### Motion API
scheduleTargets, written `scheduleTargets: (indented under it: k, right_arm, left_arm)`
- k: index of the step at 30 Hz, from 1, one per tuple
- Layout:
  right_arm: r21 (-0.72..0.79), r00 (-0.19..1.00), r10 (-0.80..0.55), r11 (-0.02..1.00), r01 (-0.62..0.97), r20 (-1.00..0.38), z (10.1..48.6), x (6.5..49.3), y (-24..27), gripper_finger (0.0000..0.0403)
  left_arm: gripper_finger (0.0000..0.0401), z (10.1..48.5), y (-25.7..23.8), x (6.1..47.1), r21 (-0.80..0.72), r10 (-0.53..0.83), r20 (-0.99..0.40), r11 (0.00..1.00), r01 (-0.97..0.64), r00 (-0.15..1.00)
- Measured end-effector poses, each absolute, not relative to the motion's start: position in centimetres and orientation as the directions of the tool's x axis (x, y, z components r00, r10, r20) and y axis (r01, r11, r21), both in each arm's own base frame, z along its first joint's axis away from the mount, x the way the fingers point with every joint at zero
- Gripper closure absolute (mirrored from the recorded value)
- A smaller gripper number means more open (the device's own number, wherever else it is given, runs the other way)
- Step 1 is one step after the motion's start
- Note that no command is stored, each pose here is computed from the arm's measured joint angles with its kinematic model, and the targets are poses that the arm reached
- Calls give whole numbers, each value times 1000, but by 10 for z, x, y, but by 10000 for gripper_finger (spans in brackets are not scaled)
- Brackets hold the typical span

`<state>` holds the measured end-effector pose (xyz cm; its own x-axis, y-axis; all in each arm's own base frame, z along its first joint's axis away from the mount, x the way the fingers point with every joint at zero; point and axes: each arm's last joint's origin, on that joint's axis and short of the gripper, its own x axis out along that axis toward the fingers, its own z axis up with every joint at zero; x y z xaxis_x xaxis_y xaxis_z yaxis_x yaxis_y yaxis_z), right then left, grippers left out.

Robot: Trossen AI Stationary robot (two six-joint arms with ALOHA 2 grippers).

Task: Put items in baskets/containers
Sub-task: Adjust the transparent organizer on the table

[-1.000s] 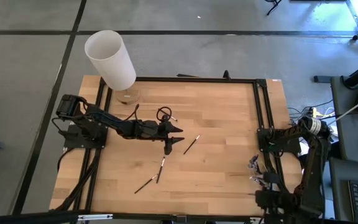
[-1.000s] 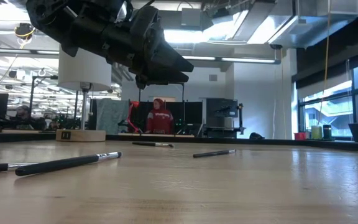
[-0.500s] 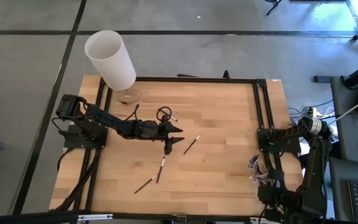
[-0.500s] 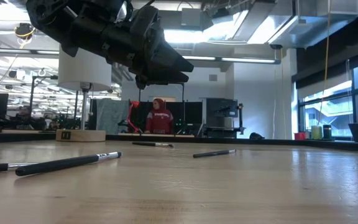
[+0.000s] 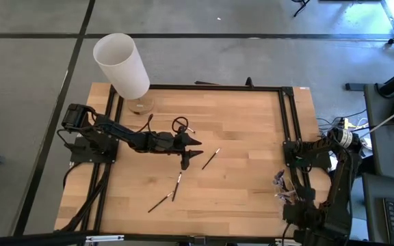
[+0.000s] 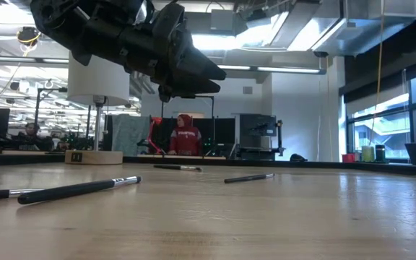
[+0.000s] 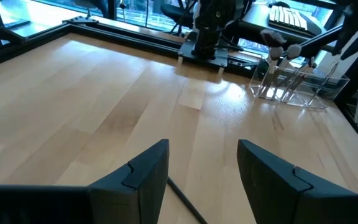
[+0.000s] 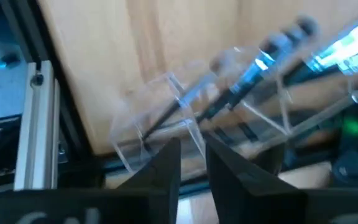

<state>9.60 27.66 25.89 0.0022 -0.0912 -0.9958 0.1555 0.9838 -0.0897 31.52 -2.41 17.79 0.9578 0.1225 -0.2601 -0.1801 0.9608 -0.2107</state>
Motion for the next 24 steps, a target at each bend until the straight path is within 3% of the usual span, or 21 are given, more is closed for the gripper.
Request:
scheduleTargets:
  k: [10,24]
  right_arm:
    - [52,-188,74,991,122,-979,209,121,271,376]
    - [21,-35,26,991,136,-999,210,152,255,389]
  left_arm:
    - [217,178,-24,315,-224,122,-261,957,-183,958]
    - [217,178,-24,315,-224,112,-261,959,-173,959]
